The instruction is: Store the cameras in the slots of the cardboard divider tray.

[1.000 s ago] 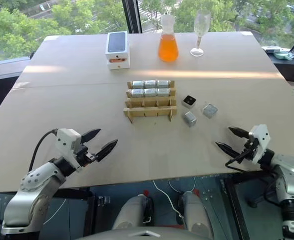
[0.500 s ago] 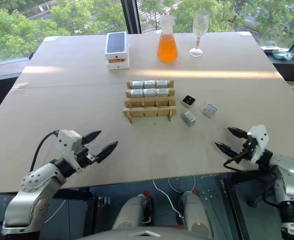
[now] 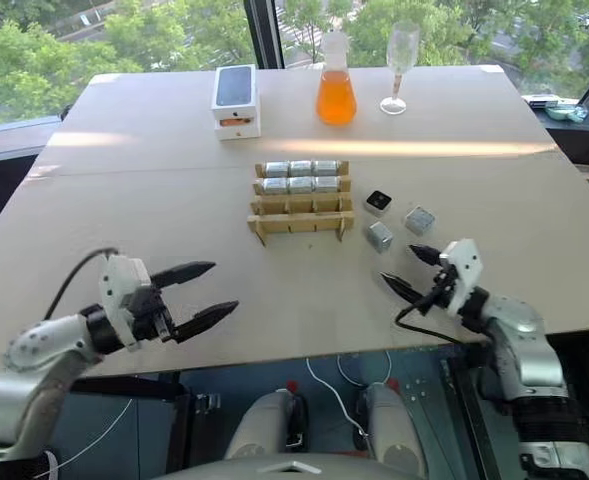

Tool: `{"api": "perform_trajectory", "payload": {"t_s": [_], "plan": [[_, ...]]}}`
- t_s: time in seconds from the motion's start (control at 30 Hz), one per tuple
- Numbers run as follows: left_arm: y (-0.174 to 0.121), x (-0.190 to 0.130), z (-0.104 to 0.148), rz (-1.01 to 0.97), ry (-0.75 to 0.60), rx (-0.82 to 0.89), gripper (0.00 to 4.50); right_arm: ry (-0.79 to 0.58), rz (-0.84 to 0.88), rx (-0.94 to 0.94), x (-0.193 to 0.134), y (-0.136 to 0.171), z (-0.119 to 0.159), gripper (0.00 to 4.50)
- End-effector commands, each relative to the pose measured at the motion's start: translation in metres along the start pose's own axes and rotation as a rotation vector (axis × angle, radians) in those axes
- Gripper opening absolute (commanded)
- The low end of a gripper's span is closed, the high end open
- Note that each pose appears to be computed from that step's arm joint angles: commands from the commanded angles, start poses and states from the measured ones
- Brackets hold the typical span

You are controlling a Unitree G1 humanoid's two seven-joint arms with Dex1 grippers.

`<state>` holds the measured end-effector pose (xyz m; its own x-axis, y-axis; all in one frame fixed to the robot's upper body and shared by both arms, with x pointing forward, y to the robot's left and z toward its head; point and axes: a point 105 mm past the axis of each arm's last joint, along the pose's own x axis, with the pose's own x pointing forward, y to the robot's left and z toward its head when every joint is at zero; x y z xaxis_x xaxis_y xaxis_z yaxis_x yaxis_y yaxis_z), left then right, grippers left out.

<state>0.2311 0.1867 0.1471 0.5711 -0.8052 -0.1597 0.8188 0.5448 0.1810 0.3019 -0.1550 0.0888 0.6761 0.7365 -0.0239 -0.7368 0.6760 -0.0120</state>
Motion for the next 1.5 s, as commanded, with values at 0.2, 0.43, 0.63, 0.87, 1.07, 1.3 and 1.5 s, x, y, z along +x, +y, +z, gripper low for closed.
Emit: {"api": "perform_trajectory", "payload": {"t_s": [0.2,0.43,0.63,0.87,1.07,1.3,1.5], "plan": [[-0.022,-0.005,0.039,-0.249,-0.031,0.070,4.24,-0.049,-0.091,-0.033,0.024,-0.007,0.016,4.50],[-0.018,-0.005,0.037,-0.252,-0.026,0.088,4.24,-0.055,-0.120,-0.009,0.040,-0.009,0.016,4.50],[-0.015,-0.005,0.037,-0.232,-0.029,0.102,4.36,-0.051,-0.116,0.004,0.047,-0.009,0.016,3.64],[-0.013,-0.008,0.034,-0.214,-0.019,0.107,4.36,-0.032,-0.097,-0.003,0.047,-0.009,0.013,0.80],[-0.008,-0.015,0.033,-0.154,-0.026,0.094,4.36,-0.113,0.025,-0.036,0.059,-0.004,0.046,0.80],[0.006,-0.032,0.032,0.024,-0.066,0.038,4.36,-0.186,0.395,-0.161,0.117,0.027,0.109,0.80],[0.004,-0.040,0.029,0.098,-0.059,0.029,4.36,-0.135,0.637,-0.251,0.156,0.048,0.122,0.80]]}}
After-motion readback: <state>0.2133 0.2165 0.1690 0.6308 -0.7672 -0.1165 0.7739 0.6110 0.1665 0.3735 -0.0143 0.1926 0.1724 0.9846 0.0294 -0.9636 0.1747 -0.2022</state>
